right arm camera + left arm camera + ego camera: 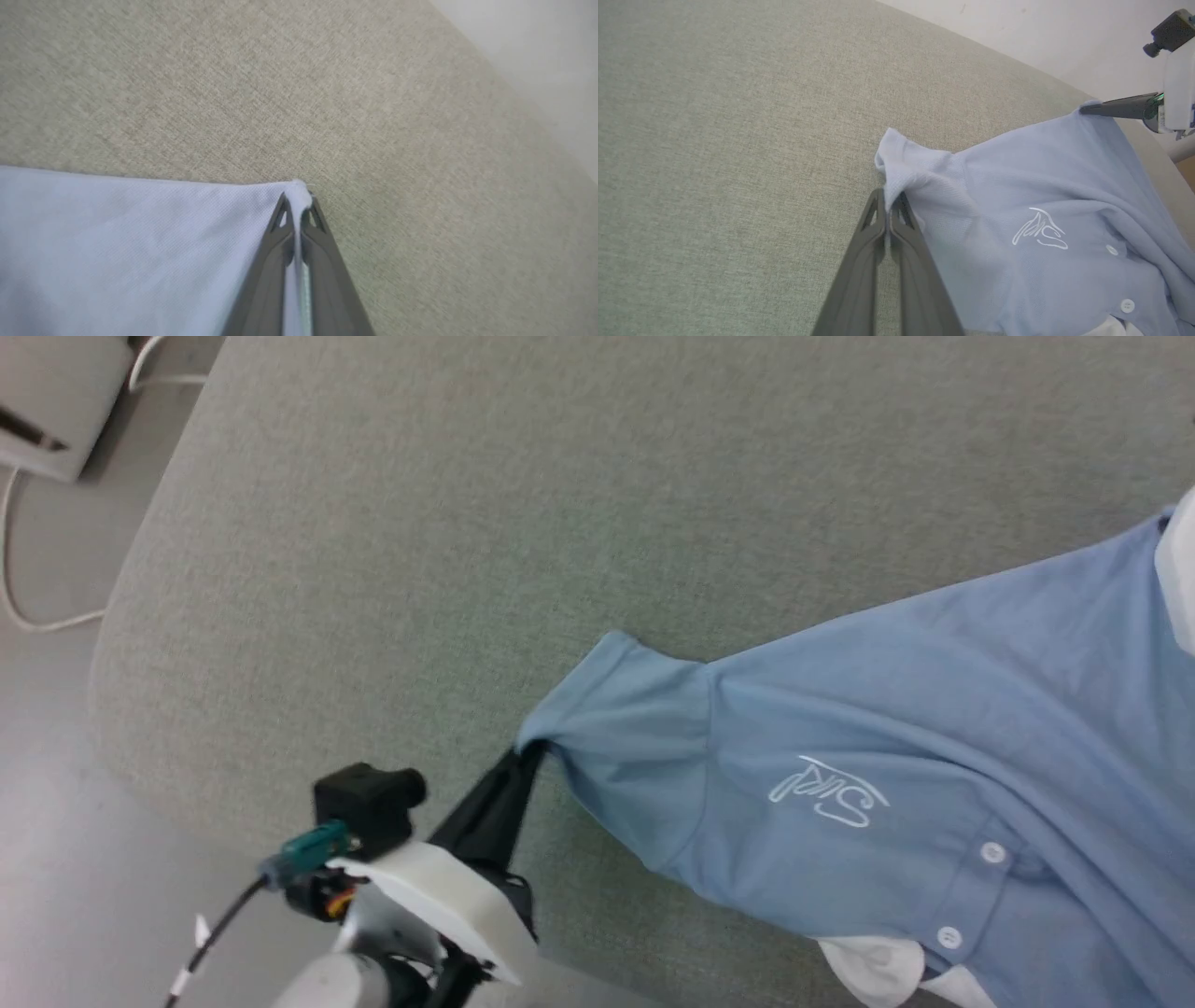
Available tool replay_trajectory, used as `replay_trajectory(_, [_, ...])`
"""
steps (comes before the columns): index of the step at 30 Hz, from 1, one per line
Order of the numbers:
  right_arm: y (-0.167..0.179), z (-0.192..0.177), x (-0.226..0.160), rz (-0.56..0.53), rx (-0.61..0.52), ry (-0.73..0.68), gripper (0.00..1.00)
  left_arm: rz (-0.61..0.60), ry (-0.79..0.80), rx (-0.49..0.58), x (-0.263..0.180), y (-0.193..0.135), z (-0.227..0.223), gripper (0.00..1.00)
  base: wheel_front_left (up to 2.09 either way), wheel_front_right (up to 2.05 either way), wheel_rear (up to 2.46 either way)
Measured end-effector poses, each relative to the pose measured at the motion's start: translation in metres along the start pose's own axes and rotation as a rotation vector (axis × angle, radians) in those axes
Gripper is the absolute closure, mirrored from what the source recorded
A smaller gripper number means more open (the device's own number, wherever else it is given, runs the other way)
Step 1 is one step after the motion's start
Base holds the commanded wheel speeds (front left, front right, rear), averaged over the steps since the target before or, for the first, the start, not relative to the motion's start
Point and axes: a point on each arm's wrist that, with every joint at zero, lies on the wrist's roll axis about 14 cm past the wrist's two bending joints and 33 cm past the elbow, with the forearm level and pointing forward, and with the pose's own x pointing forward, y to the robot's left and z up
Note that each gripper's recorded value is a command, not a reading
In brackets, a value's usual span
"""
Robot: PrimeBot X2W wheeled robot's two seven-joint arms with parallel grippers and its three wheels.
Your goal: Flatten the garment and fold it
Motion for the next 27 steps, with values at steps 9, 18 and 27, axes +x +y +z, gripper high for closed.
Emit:
replay_trajectory(9, [-0.034, 0.057, -0.099, -0.119, 0.009, -0.321, 1.0, -0.087, -0.264, 0.149, -0.022, -0.016, 0.086, 1.0, 0.0, 0.0, 0.0])
replay_trajectory(18, [-0.058, 0.082, -0.233, -0.248, -0.003, -0.618, 1.0, -0.21, -0.568, 0.275, -0.059, -0.057, 0.182, 1.0, 0.0, 0.0, 0.0])
replay_trajectory(27, [-0.057, 0.089, -0.362, -0.394, -0.055, -0.895, 1.0, -0.342, -0.928, 0.358, -0.115, -0.109, 0.278, 1.0, 0.0, 0.0, 0.0])
